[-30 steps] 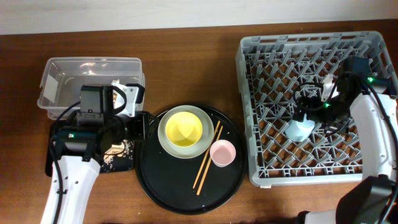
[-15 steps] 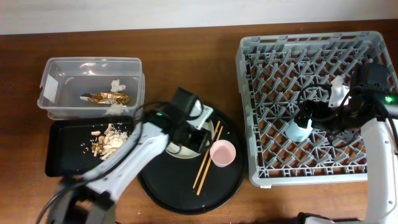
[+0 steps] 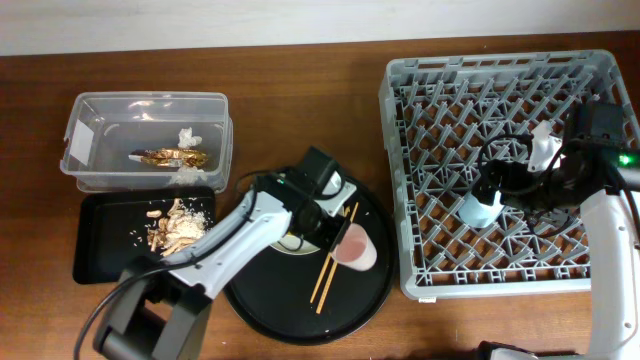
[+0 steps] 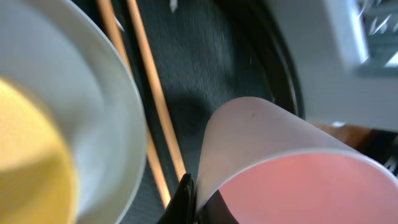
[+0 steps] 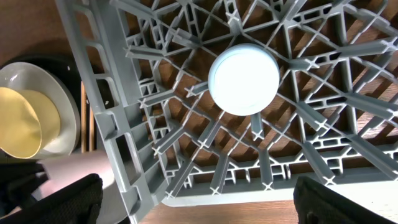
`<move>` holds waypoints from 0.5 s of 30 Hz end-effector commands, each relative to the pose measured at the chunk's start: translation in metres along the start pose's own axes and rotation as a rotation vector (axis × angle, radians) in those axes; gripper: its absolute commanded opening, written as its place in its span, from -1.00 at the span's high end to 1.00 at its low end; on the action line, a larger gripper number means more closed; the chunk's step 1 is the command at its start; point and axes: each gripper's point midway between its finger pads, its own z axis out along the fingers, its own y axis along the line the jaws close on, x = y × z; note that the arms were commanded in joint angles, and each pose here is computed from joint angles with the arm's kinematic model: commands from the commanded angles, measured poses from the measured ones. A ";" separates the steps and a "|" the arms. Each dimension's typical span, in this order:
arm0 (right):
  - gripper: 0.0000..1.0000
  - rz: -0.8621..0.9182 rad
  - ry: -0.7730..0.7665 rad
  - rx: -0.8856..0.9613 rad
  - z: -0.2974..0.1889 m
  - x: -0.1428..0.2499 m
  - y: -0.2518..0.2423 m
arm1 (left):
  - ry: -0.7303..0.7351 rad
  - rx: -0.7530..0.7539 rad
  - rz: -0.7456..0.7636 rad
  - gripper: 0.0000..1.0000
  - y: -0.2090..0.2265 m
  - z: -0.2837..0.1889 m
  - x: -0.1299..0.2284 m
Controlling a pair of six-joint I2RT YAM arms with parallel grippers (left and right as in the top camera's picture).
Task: Sort waste into correct bins and load items into the dishwasher rack
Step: 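Grasp the pink cup with the left gripper and lift it toward the right gripper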
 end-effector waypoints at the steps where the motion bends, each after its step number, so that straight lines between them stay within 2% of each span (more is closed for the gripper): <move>1: -0.98 0.004 -0.014 0.035 -0.002 -0.005 -0.006 | -0.205 0.022 -0.048 1.00 0.008 -0.063 -0.039; 4: -0.97 0.041 -0.011 -0.037 -0.002 -0.005 0.007 | -0.361 0.176 -0.143 1.00 0.016 -0.108 -0.061; 6: -0.98 -0.085 -0.014 -0.243 -0.006 -0.004 0.042 | -0.431 0.299 -0.198 1.00 0.019 -0.129 -0.073; 7: -0.97 -0.193 -0.025 -0.411 -0.015 -0.001 0.072 | -0.467 0.399 -0.223 1.00 0.019 -0.142 -0.081; 9: -0.97 -0.295 -0.023 -0.548 -0.021 0.008 0.101 | -0.493 0.575 -0.166 1.00 0.004 -0.159 -0.087; 11: -0.97 -0.379 0.002 -0.621 -0.020 0.019 0.123 | -0.484 0.680 -0.124 1.00 -0.007 -0.165 -0.087; 15: -0.97 -0.525 0.012 -0.850 -0.026 0.034 0.180 | -0.455 0.776 -0.084 1.00 -0.026 -0.171 -0.083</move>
